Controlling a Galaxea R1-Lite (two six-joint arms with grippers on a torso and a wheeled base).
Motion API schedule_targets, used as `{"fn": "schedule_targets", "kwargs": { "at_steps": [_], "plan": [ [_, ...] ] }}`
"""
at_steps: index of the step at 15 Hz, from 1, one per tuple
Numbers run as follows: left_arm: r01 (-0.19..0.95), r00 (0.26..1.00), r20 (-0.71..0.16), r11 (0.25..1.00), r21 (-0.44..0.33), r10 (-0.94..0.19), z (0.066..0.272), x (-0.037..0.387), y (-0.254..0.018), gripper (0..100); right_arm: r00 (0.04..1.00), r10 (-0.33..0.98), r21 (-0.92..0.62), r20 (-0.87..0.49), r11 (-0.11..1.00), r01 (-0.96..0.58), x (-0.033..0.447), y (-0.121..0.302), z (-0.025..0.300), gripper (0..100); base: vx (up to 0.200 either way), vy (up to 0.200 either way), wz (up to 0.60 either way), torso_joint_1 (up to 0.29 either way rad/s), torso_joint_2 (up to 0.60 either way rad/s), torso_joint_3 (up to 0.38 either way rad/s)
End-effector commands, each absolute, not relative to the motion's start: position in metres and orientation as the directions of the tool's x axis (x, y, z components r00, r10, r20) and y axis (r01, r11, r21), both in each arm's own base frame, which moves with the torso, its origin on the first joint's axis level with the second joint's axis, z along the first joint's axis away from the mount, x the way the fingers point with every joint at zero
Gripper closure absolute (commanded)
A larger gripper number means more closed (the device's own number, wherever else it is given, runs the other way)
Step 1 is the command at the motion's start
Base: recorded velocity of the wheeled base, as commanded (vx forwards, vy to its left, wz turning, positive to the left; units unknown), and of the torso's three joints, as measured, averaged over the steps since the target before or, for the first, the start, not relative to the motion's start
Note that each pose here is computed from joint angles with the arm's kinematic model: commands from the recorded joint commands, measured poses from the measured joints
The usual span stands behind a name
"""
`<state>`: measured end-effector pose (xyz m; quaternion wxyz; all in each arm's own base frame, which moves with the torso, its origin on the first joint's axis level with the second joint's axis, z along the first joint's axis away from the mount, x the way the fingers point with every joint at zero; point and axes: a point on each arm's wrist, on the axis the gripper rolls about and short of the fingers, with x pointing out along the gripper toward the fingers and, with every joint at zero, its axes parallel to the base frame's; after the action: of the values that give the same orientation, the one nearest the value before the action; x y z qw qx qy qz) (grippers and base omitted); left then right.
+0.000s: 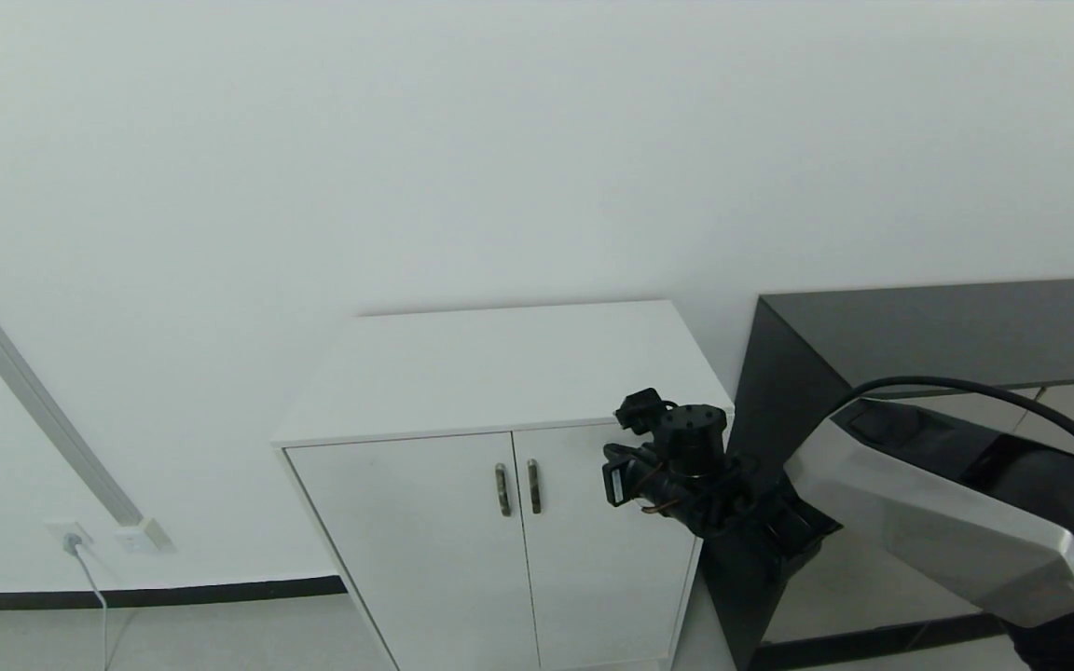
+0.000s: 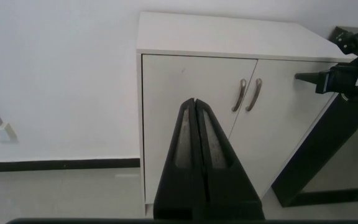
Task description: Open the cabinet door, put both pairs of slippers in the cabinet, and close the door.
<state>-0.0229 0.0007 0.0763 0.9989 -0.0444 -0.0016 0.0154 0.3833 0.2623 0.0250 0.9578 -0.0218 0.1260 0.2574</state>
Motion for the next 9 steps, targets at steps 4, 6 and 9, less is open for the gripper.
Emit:
{"fn": "schedule_targets", "kwargs": {
  "at_steps": [4,6,9],
  "plan": [
    [-0.032,0.999,0.002,0.996,-0.089,0.032,0.077,-0.023,0.001,100,0.837,0.489,0.024,-0.245,0.866,-0.499,0.376,0.258,0.036,100,0.000,0.000,0.00,0.000,0.00,0.000],
    [-0.032,0.999,0.002,0.996,-0.089,0.032,0.077,-0.023,0.001,100,0.838,0.491,0.025,-0.239,0.866,-0.500,0.363,0.251,0.053,100,0.000,0.000,0.00,0.000,0.00,0.000],
    [-0.032,0.999,0.002,0.996,-0.089,0.032,0.077,-0.023,0.001,100,0.851,0.482,0.024,-0.209,0.873,-0.488,0.335,0.229,0.084,100,0.000,0.000,0.00,0.000,0.00,0.000]
  ]
}}
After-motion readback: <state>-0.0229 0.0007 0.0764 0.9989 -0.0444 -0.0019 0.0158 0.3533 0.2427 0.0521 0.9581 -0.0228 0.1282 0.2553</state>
